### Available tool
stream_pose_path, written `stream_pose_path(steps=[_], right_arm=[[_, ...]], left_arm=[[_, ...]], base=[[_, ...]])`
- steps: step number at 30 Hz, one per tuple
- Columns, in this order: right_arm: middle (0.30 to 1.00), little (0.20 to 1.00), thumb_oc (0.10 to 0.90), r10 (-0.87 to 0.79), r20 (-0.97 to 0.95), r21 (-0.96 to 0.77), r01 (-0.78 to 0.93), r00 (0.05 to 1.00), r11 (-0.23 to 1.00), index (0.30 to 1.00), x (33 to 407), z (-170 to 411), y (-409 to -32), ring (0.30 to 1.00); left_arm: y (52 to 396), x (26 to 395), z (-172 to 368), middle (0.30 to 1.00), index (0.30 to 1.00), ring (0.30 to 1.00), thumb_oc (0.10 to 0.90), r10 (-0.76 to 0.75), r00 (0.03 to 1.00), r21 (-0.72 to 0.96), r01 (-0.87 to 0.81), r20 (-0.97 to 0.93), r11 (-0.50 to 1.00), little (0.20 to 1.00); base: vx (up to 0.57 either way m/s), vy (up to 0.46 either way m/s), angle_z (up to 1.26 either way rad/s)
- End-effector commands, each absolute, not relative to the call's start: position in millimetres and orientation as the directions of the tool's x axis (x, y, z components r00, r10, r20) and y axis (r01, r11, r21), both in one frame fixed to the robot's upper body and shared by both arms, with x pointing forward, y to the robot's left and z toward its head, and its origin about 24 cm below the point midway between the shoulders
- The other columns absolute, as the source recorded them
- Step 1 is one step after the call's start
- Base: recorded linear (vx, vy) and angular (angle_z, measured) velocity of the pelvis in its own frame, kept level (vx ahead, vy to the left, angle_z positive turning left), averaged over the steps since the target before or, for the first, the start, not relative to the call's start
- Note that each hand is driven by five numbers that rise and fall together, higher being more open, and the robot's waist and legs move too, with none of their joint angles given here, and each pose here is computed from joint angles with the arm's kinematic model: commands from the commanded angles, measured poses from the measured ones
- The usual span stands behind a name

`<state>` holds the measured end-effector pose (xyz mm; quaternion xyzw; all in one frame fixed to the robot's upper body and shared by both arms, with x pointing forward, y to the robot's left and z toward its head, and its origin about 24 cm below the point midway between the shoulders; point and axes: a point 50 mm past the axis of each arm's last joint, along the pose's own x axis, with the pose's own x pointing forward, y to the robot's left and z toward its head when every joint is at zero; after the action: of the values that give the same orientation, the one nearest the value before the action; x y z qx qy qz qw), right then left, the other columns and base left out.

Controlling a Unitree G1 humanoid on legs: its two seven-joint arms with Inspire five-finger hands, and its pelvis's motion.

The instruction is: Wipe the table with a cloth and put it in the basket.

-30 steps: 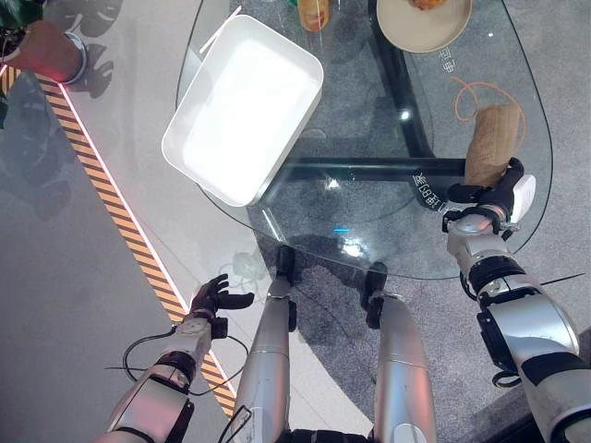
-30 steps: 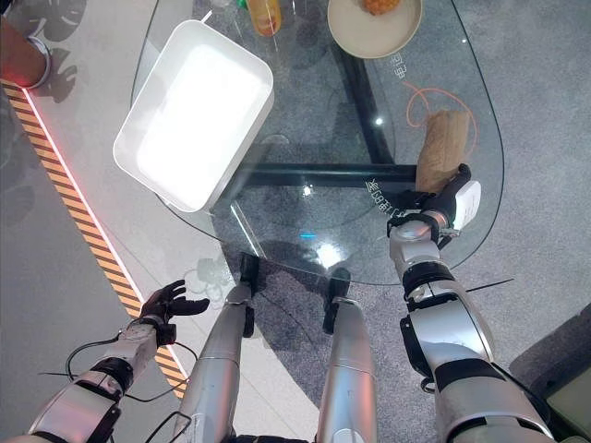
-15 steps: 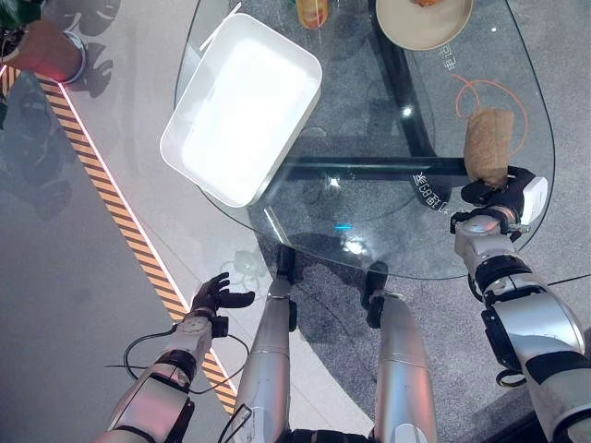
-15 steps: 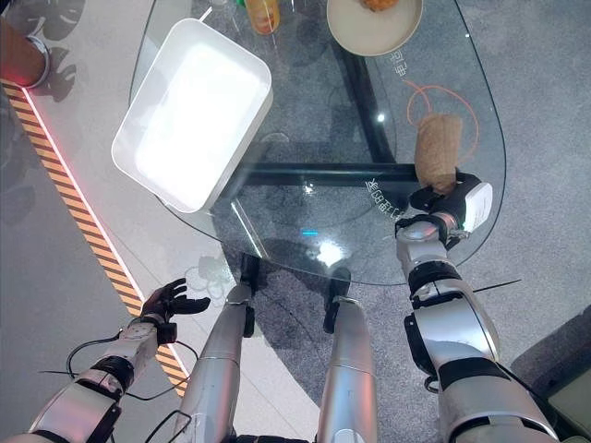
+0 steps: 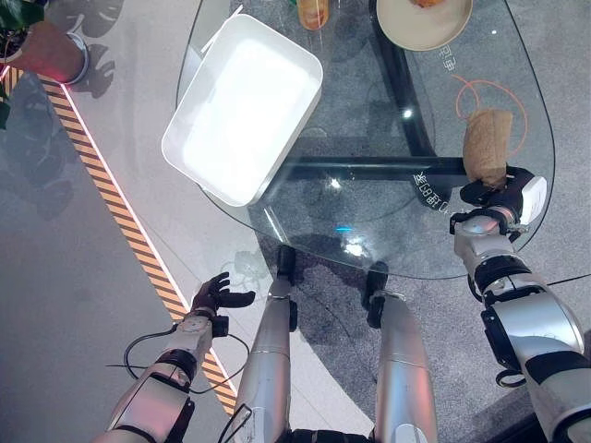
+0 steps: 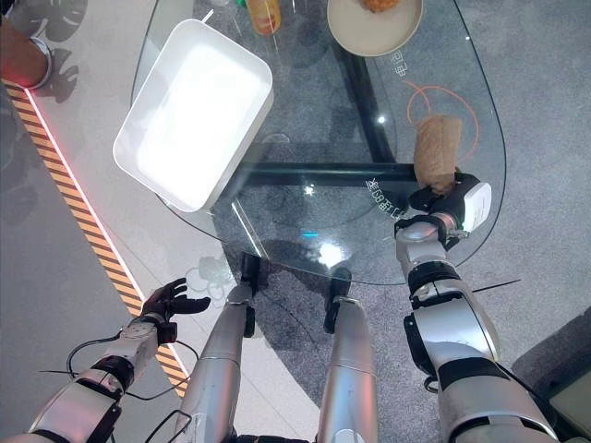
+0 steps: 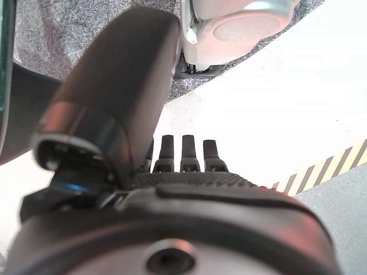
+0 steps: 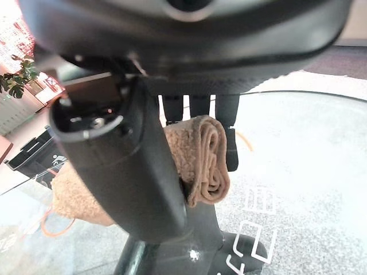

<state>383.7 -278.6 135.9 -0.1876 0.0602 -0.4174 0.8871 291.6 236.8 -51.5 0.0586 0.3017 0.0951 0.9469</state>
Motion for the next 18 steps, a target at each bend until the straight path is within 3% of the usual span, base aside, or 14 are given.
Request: stream_pose_path(steps=[1,9,18], right_arm=[[0.3,0.2,0.1,-0.713,0.275,-0.427,0.746,0.645,0.511,0.3,388,177,-284,0.3],[0.3,0.2,0.1,-0.531,0.433,-0.53,0.683,0.728,0.504,0.3,402,210,-243,0.3],[0.3,0.2,0.1,-0.389,0.445,-0.653,0.589,0.807,0.476,0.3,410,214,-212,0.3]], left_arm=[[240,281,-62,0.9,0.9,0.9,0.8,0.264,0.76,0.197,-0.181,-0.594,0.964,0.9],[235,282,-62,0.9,0.9,0.9,0.8,0.254,0.767,0.198,-0.168,-0.59,0.966,0.9],[232,280,-64,0.9,0.9,0.9,0.8,0.24,0.771,0.195,-0.153,-0.59,0.969,0.9]], base=[[0.0,0.0,0.0],[0.0,0.0,0.0],[0.0,0.0,0.0]])
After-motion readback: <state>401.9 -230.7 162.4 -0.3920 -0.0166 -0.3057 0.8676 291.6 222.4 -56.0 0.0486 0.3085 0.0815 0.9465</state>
